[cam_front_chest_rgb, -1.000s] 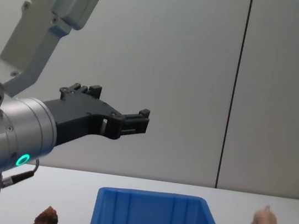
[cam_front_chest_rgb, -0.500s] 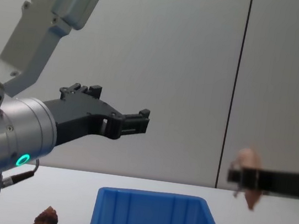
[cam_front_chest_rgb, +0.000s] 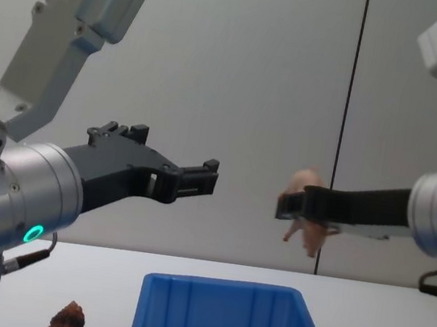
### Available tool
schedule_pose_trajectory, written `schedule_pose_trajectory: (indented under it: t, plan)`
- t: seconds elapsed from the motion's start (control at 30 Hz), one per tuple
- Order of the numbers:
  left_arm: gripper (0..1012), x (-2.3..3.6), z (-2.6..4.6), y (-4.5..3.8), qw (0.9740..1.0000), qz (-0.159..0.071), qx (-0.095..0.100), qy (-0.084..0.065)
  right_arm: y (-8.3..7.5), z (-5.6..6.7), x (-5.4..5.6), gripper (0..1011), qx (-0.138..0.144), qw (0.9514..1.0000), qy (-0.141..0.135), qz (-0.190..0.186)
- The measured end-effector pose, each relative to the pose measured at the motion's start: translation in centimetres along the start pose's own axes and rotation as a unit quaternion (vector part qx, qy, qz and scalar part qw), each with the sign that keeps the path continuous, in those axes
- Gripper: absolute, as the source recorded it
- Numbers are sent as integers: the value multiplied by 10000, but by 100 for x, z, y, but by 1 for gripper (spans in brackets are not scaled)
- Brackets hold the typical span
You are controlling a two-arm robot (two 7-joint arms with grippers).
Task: Pick up the two dolls from the table and place them into the box.
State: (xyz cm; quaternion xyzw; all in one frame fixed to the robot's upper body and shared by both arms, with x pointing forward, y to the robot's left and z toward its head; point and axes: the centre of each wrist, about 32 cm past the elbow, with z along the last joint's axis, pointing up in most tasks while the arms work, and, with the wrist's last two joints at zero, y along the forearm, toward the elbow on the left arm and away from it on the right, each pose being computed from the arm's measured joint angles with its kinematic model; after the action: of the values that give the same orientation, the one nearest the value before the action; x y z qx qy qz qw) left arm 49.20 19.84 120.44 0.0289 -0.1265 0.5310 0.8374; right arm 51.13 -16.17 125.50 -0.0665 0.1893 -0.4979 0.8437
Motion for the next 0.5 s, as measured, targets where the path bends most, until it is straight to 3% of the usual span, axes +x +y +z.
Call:
schedule_pose_trajectory:
  t: [0.3,0.4,0.5]
  plan:
    - [1006,0,0,0,10000,0,0,0,98,104,-61,379,-520,9982,209,206]
    - [1005,0,0,0,10000,1,0,0,128,118,-72,417,-668,9972,258,216]
    - [1006,0,0,0,10000,0,0,0,183,144,-93,554,-913,9950,331,221]
